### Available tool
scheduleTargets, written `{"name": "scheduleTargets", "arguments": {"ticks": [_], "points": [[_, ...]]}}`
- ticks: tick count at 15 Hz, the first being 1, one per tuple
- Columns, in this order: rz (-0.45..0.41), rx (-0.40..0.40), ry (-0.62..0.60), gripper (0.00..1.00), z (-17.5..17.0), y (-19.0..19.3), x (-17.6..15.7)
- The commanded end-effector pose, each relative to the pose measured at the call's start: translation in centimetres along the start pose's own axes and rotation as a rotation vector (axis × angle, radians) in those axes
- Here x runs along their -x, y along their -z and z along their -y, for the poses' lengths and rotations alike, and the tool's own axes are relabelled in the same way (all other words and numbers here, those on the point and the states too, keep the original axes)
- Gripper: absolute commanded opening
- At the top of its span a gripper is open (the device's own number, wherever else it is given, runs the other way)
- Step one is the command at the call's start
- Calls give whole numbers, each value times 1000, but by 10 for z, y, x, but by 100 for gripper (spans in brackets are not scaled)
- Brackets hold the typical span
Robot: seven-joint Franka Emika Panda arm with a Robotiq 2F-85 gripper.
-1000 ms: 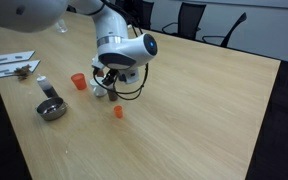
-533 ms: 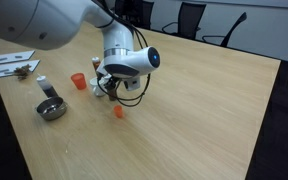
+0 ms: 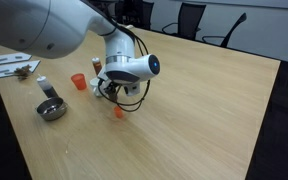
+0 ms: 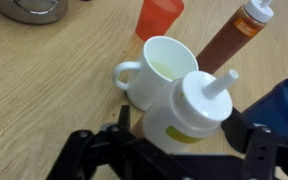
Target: Move the bottle on the right backwards
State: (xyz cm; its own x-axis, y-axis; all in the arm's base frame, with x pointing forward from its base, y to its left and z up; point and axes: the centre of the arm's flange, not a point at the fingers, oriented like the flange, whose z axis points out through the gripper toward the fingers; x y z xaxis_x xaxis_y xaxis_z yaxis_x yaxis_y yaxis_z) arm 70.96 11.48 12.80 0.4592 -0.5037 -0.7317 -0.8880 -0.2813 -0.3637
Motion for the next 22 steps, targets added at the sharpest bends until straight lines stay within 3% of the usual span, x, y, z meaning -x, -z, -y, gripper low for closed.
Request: {"name": "scheduleTargets", "arguments": {"ticks": [1,6,10,14,17,22], "points": [[38,-22,-18,63,4,1,-6],[36,-16,-13,28,4,-1,-7],[28,-2,-2,21,4,3,2],[32,31,11,21,12,13,18],[29,134,-26,21,18,29,41],[38,386,-34,21,19,58,97]]}}
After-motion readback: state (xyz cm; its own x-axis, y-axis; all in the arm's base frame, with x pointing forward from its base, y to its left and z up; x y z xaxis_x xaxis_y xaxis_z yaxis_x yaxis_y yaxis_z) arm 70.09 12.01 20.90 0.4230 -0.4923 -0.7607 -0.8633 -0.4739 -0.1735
